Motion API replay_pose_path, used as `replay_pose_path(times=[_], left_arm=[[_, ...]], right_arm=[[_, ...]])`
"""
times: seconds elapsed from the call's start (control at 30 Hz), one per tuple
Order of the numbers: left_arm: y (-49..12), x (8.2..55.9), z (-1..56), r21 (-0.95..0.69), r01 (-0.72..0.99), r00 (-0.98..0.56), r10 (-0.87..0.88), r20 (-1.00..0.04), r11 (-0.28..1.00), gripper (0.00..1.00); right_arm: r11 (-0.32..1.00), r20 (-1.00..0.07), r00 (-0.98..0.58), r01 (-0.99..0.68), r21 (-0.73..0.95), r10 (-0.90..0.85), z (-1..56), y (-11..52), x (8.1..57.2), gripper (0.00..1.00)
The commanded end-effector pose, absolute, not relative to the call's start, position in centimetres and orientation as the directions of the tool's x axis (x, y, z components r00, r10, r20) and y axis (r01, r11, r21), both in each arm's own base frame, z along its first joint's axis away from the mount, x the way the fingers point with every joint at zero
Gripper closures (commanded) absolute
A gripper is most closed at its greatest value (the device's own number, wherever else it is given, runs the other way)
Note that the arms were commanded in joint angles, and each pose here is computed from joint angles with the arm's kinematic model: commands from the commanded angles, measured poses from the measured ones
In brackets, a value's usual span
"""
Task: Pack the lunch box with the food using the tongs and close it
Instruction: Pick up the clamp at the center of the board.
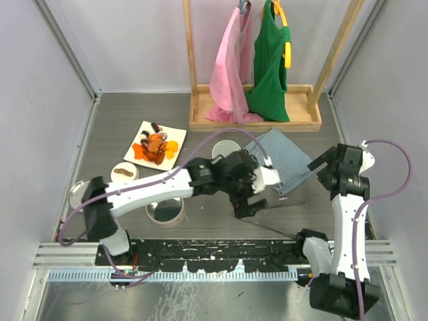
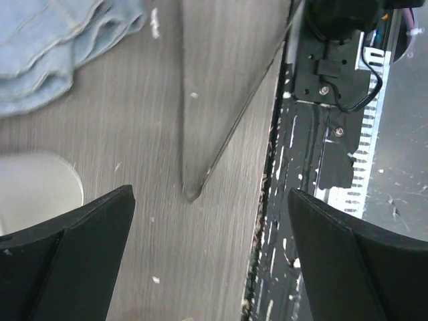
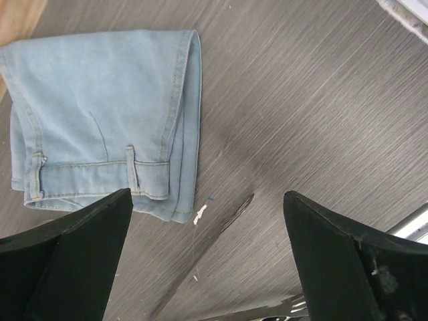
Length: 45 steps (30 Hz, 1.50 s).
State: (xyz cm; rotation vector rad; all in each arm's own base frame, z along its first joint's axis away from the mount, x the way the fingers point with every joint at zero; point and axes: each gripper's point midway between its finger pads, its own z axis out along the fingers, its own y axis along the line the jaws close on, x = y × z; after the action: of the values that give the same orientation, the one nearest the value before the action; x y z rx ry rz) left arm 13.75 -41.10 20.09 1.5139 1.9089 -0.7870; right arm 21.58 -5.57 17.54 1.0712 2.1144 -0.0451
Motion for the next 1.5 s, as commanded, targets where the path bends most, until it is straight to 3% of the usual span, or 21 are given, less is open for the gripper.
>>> replay_pose_path(times=[0.0, 0.23, 0.3, 0.5, 1.0, 1.37, 1.47], left_arm=[[-43.4, 11.5, 18.2, 0.018, 1.000, 0.030, 0.763, -0.646, -0.024, 0.01], [-43.7, 10.7, 12.2, 0.048, 0.993, 0.121, 0.934, -0.335, -0.111, 0.01], [-44.1, 11.3, 11.6, 0.067, 0.993, 0.109, 0.946, -0.306, -0.092, 0.02], [-45.0, 11.9, 10.0, 0.084, 0.994, 0.095, 0.954, -0.284, -0.074, 0.02], [-48.7, 12.5, 6.5, 0.096, 0.995, 0.062, 0.919, -0.390, -0.026, 0.05], [-48.0, 13.3, 3.1, 0.139, 0.990, 0.048, 0.929, -0.368, 0.004, 0.35], [-46.6, 13.4, 3.2, 0.152, 0.988, 0.040, 0.936, -0.351, 0.015, 0.39]], right_arm=[[0.689, -0.569, -0.436, 0.625, 0.366, 0.697, 17.3, -4.7, 22.7, 0.00], [0.590, -0.618, -0.330, 0.758, 0.277, 0.713, 16.1, -7.9, 20.7, 0.00], [0.570, -0.624, -0.307, 0.774, 0.276, 0.719, 15.8, -8.1, 20.3, 0.00], [0.526, -0.643, -0.257, 0.808, 0.266, 0.721, 16.0, -8.9, 19.6, 0.00], [0.525, -0.675, -0.230, 0.807, 0.270, 0.701, 17.6, -9.6, 20.1, 0.00], [0.544, -0.670, -0.234, 0.784, 0.299, 0.704, 18.2, -9.2, 20.8, 0.00], [0.551, -0.665, -0.242, 0.778, 0.301, 0.706, 17.9, -9.0, 20.9, 0.00]])
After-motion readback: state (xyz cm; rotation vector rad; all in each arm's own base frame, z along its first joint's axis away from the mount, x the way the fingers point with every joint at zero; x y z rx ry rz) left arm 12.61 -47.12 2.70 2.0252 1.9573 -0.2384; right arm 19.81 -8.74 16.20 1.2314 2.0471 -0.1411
